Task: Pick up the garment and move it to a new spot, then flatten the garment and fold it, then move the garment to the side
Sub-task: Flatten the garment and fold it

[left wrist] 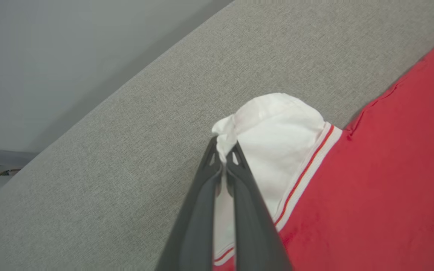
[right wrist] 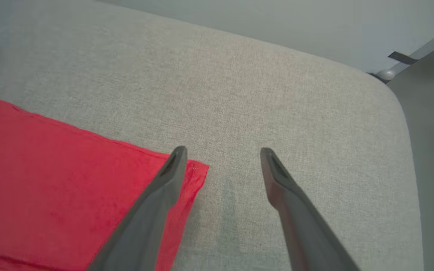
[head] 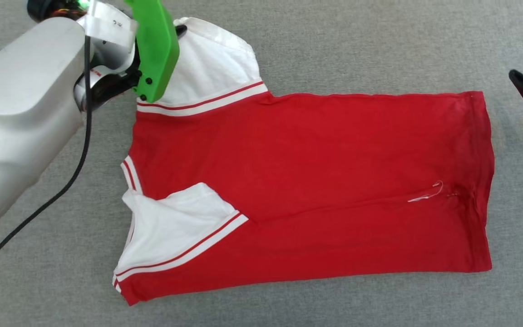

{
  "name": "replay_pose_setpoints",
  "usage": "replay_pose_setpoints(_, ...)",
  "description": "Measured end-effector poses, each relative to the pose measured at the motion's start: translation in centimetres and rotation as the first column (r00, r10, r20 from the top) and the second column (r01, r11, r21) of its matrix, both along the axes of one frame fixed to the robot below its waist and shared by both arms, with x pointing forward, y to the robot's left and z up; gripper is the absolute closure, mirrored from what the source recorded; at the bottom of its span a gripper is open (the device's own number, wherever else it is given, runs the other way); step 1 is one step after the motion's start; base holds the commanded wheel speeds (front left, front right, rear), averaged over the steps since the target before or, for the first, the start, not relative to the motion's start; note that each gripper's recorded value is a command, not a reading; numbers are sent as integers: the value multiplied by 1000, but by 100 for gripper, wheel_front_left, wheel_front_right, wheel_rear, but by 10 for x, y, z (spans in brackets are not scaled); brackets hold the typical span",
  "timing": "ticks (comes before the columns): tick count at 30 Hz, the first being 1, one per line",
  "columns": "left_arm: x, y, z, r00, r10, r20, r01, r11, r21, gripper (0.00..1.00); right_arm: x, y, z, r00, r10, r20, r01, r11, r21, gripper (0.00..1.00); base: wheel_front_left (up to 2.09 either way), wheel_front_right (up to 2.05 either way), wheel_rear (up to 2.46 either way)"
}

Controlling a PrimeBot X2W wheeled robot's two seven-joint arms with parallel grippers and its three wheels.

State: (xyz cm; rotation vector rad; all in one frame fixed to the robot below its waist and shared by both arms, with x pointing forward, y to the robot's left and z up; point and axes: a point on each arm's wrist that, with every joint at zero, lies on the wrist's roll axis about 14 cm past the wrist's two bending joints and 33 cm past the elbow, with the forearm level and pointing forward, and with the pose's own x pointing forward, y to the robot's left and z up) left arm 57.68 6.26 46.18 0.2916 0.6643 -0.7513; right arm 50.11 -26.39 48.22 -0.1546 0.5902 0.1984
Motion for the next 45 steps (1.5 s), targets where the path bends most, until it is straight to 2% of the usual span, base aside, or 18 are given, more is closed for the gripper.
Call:
replay_pose_setpoints(5, -10, 3, 16, 999, -11, 40, 12, 1000, -8, 100, -6, 4, -23, 969, 26, -247, -35, 999, -34, 0, 0, 0, 0)
replay_pose_setpoints(11, -14, 6, 15, 999, -17, 47, 17, 1000, -17, 100, 1, 10, -49, 925, 24, -378, -54, 996, -70, 0, 0, 0, 0)
replay_pose_setpoints(17, -11, 8, 3, 999, -30, 46, 30, 1000, -1, 100, 7, 17, -86, 891, 11, -453, -48, 996, -69, 0, 0, 0, 0)
replay_pose_setpoints(24, -9, 10, -6, 999, -23, 37, 23, 1000, -9, 100, -6, 22, -123, 842, 20, -539, -82, 992, -92, 0, 0, 0, 0)
replay_pose_setpoints(25, -9, 10, -6, 999, -23, 37, 23, 1000, -9, 100, -5, 22, -123, 846, 22, -532, -80, 993, -85, 56, 0, 0, 0)
replay_pose_setpoints(26, -9, 10, -6, 999, -22, 38, 22, 1000, -8, 100, -4, 22, -123, 853, 24, -521, -76, 994, -79, 100, 0, 0, 0)
replay_pose_setpoints(30, -9, 12, -3, 999, -14, 48, 15, 1000, -12, 100, 3, 27, -117, 892, 39, -451, -69, 996, -50, 100, 0, 0, 0)
replay_pose_setpoints(37, -22, 25, 5, 997, 12, 73, -10, 1000, -24, 100, 21, 39, -81, 972, 93, -214, -98, 995, -10, 100, 0, 0, 0)
replay_pose_setpoints(39, -30, 29, 6, 997, 18, 78, -15, 999, -30, 100, 22, 42, -69, 984, 108, -144, -109, 994, -2, 100, 0, 0, 0)
replay_pose_setpoints(45, -62, 33, 10, 996, 26, 86, -19, 997, -74, 100, -1, 41, -54, 991, 121, -49, -120, 992, 24, 100, 0, 0, 0)
